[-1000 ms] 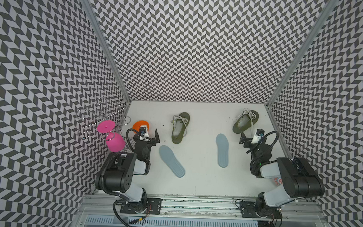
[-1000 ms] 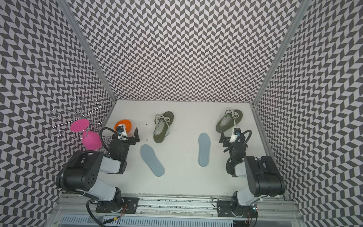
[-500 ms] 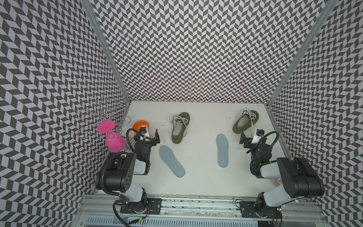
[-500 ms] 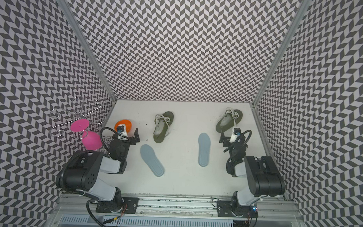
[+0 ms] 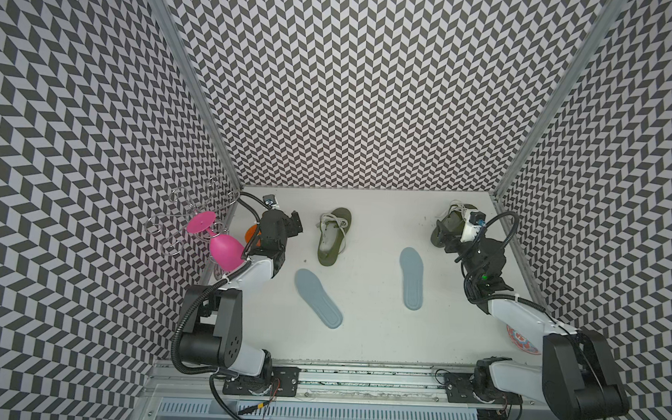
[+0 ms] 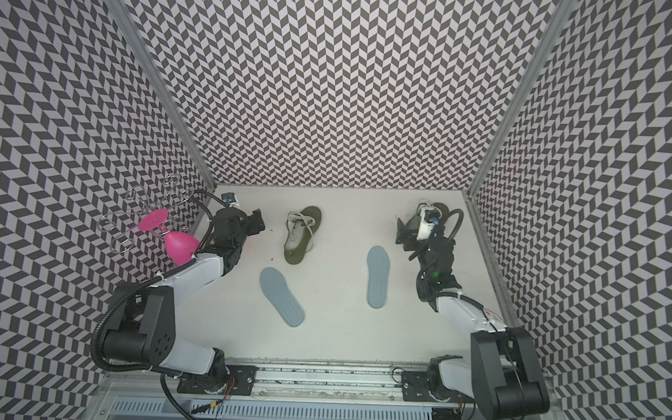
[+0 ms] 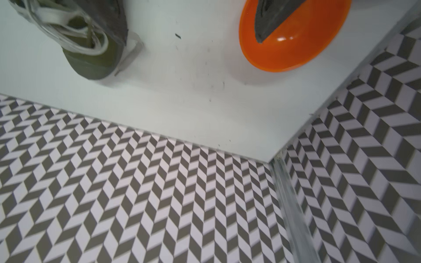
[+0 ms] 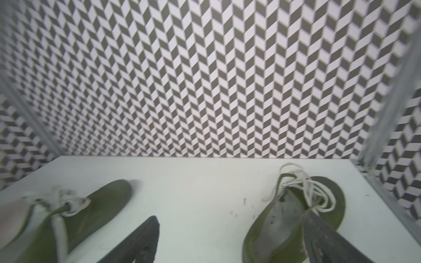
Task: Insert the insole into the shoe
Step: Move the shoe to the center of the board.
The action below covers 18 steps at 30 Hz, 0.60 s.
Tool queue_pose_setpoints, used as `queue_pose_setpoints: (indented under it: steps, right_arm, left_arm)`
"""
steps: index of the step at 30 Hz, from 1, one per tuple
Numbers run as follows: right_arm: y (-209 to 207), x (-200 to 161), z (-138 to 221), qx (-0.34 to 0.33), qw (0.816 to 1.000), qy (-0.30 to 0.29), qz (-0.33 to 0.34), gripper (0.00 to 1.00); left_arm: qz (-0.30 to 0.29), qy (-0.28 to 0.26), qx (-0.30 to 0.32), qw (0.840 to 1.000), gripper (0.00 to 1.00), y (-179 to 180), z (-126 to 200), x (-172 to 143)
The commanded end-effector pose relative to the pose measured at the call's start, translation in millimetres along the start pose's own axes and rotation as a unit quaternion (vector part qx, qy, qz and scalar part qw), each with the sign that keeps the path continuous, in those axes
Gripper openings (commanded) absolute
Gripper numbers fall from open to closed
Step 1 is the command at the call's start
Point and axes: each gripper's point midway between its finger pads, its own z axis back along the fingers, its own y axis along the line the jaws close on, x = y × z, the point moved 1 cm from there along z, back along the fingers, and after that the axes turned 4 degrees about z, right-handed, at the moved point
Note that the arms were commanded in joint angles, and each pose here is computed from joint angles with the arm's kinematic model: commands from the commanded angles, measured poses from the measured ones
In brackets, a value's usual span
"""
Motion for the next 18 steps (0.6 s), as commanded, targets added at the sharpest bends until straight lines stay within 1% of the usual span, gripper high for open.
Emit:
queue_pose_setpoints:
  steps: [1,6,7,11,16,18]
  right_arm:
    - [38.9,-21.5,0.1,0.056,0.996,0.072,-0.006,0.96]
    - [76.9,-22.3,-1.9,0.094,0.992,0.085,-0.008,0.95]
    - [82.7,-20.4,-2.9,0.099,0.991,0.087,-0.008,0.95]
    - [99.8,-16.2,-6.6,0.111,0.989,0.092,-0.007,0.93]
    - [118.8,-10.2,-7.3,0.134,0.986,0.094,-0.027,0.92]
    - [127.6,-12.2,-6.8,0.144,0.984,0.098,-0.031,0.91]
  left_arm:
    - [0.01,0.066,0.001,0.998,0.87,-19.3,12.1,-22.2]
    - [0.005,0.105,-0.025,0.994,0.87,-44.5,20.7,-42.0]
    - [0.017,0.114,-0.034,0.993,0.86,-50.4,21.5,-45.2]
    - [0.0,0.137,-0.052,0.989,0.84,-72.3,19.5,-51.5]
    - [-0.007,0.182,-0.061,0.981,0.73,-88.8,3.5,-59.3]
    - [-0.008,0.192,-0.068,0.979,0.69,-93.0,0.2,-62.5]
